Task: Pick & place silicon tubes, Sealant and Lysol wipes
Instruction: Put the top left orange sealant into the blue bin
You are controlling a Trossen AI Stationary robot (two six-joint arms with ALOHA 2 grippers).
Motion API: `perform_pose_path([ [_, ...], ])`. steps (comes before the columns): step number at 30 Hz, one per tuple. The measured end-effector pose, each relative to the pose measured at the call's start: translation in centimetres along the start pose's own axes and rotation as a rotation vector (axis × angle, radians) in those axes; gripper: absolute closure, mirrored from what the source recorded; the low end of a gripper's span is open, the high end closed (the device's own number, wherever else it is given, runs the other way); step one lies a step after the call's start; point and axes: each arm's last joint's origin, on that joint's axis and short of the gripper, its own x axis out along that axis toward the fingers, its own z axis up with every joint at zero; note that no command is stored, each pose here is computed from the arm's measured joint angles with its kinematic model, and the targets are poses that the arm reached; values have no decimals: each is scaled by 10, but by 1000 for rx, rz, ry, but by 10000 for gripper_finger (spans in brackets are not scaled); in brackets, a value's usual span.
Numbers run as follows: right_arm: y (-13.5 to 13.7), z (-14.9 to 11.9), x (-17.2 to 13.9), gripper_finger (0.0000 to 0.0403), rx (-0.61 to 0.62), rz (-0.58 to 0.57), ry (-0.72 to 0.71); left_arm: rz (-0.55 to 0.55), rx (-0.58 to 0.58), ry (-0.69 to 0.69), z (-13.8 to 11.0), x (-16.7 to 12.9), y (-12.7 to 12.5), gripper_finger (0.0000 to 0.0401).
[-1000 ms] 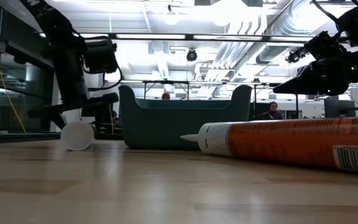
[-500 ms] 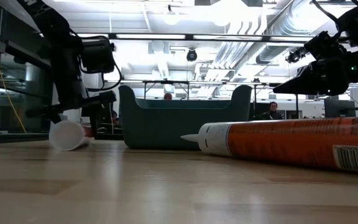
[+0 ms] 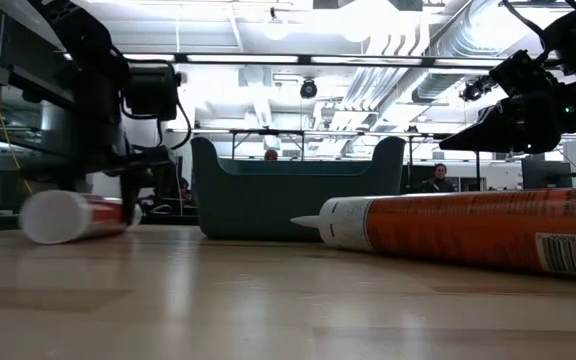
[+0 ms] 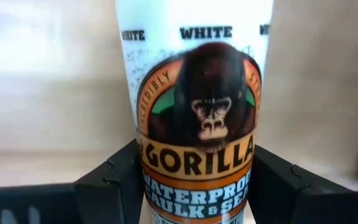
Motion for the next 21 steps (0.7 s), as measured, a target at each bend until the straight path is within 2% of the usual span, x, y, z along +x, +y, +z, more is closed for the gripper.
perform_pose_path([
  [3, 0, 0, 0, 402, 0, 0, 0, 52, 40, 63, -3, 0, 6, 189],
  [7, 0, 0, 0, 402, 0, 0, 0, 175, 74, 120, -11, 2, 18, 177],
  [14, 0, 0, 0, 402, 0, 0, 0, 221, 166, 59, -21, 2, 18, 178],
  [21, 0, 0, 0, 402, 0, 0, 0, 226, 316, -37, -31, 3, 15, 188],
])
